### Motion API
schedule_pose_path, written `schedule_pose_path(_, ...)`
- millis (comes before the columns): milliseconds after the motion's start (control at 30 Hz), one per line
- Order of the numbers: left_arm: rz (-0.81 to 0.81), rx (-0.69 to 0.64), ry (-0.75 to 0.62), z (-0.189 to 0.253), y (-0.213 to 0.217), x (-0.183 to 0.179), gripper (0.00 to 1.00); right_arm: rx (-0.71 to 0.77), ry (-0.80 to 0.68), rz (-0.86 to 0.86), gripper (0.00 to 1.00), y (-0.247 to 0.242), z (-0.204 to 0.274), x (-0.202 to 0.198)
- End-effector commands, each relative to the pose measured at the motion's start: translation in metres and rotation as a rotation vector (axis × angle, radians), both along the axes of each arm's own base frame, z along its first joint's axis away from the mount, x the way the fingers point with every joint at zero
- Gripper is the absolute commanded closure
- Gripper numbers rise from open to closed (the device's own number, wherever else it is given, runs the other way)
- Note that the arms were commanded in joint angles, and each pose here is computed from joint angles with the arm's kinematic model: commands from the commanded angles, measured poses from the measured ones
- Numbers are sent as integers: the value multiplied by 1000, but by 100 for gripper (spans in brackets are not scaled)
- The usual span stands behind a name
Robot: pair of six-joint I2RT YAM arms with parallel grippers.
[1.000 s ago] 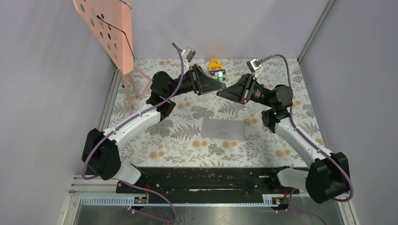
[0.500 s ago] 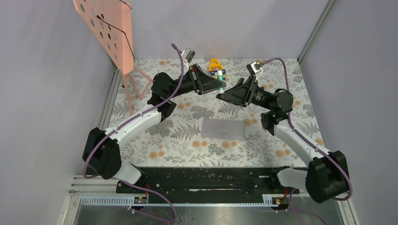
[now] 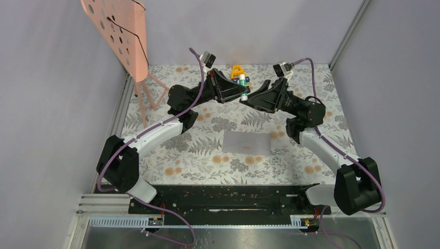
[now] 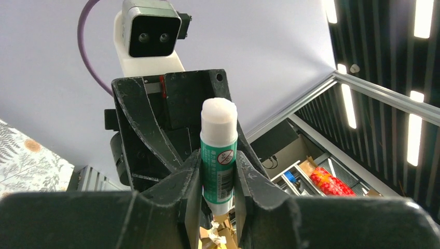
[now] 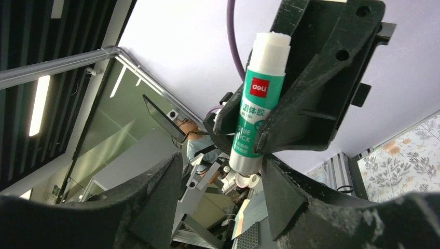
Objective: Place the letter into the envelope and seal it
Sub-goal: Screw the solid glue.
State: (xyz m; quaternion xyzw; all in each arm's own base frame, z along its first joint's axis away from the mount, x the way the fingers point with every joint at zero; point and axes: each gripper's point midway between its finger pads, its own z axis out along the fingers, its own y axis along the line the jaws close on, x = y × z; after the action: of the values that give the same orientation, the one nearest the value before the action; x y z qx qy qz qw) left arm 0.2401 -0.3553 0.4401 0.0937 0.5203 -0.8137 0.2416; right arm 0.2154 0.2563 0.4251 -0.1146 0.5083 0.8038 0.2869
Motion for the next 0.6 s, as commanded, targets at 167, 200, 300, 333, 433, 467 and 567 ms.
schedule_pose_path(167, -16, -89, -77, 24, 11, -14, 100, 52, -107, 44, 42, 5, 27, -14)
schedule_pose_path(200, -18, -91, -77, 24, 11, -14, 100, 52, -106, 45, 43, 7, 27, -14)
schedule_pose_path(300, -23, -94, -79, 24, 11, -15, 100, 55, -106, 51, 46, 9, 28, -13)
schedule_pose_path(333, -22, -96, -80, 24, 12, -15, 100, 57, -102, 49, 48, 9, 28, -12)
schedule_pose_path(433, -27, -100, -87, 26, 12, -17, 100, 63, -92, 42, 58, 10, 28, -8)
schedule_pose_path(467, -28, -100, -88, 26, 12, -17, 100, 66, -89, 40, 62, 10, 29, -7)
schedule_pose_path(567, -31, -98, -91, 27, 13, -18, 100, 70, -82, 41, 73, 11, 30, -5)
